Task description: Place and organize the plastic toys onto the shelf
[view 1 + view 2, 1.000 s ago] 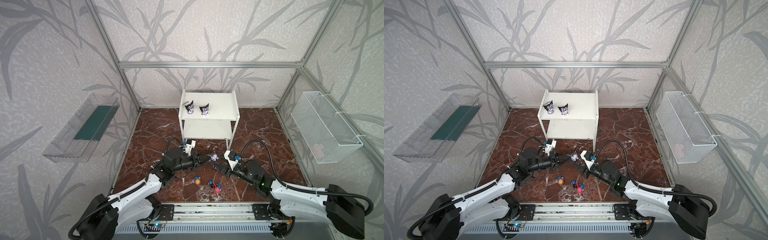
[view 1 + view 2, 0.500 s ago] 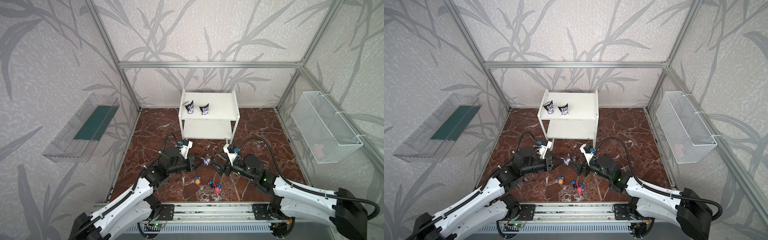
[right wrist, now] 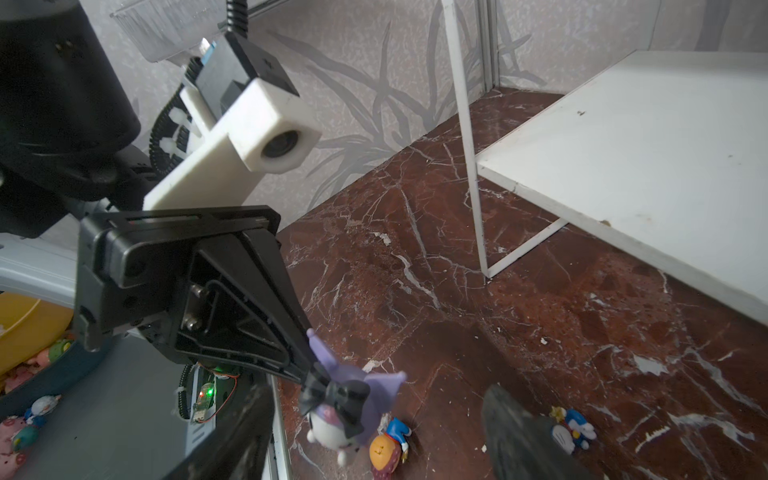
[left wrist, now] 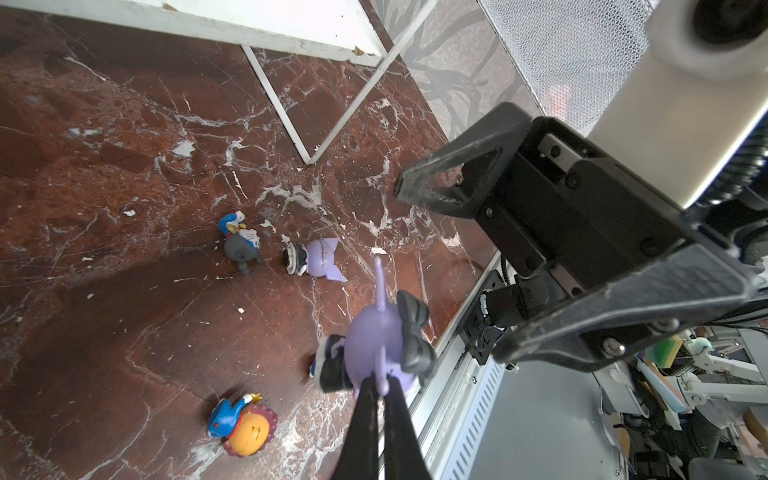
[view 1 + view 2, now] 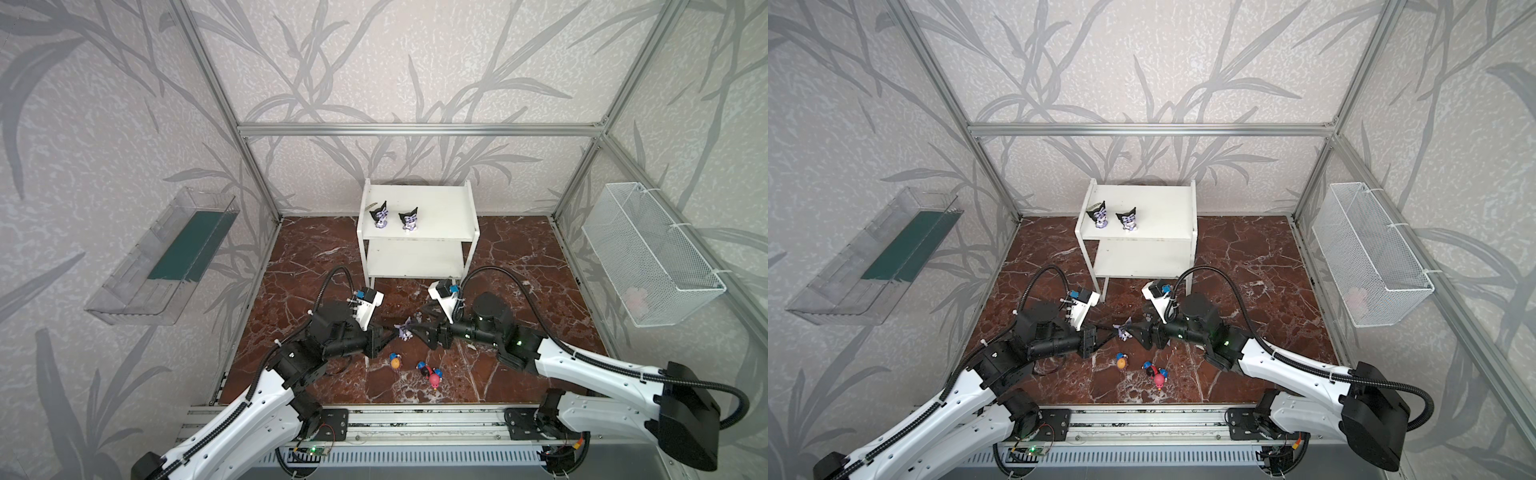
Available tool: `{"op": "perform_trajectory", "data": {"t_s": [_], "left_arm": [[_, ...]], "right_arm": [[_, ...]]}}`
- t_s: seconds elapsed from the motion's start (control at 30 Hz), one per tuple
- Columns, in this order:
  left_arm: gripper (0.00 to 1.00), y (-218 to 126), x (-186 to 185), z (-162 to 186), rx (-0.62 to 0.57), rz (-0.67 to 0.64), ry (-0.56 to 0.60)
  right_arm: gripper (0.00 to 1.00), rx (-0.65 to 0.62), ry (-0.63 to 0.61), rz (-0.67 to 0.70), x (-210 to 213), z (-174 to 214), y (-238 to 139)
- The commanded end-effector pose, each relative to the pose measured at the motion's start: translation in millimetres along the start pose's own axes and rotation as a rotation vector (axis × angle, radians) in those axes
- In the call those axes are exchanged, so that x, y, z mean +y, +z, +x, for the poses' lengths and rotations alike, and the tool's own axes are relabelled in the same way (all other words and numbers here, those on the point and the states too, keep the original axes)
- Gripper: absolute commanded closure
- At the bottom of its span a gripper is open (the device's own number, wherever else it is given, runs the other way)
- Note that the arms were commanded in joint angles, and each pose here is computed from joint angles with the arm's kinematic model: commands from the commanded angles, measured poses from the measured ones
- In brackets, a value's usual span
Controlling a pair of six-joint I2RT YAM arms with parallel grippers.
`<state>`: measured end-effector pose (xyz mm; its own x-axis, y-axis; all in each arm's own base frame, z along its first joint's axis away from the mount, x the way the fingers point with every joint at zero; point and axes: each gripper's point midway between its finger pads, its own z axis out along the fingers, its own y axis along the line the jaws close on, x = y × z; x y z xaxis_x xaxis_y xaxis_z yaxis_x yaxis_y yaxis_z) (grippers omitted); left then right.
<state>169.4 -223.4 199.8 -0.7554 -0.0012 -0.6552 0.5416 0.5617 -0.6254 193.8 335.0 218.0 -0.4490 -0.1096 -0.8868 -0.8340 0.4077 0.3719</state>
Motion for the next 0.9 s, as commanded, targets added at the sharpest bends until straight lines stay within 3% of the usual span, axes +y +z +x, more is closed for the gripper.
{"op": "perform_trajectory", "data": {"t_s": [0.0, 0.2, 0.57, 0.87], "left_arm": [[1.00, -6, -8, -9, -0.031, 0.003, 0.054], [1.00, -7, -6, -10, -0.040, -0.011, 0.060], [1.00, -9, -4, -11, -0.049, -0.035, 0.072], [1.00, -9, -4, -11, -0.053, -0.034, 0.074]], "right_arm": [[0.23, 0.031, 0.012, -0.044, 10, -1, 6], [0.28, 0.055, 0.013, -0.061, 15, 2, 15], [0.46, 0.086, 0.019, -0.072, 19, 5, 28], [0.53, 0.108, -0.016, -0.048, 22, 6, 34]]}}
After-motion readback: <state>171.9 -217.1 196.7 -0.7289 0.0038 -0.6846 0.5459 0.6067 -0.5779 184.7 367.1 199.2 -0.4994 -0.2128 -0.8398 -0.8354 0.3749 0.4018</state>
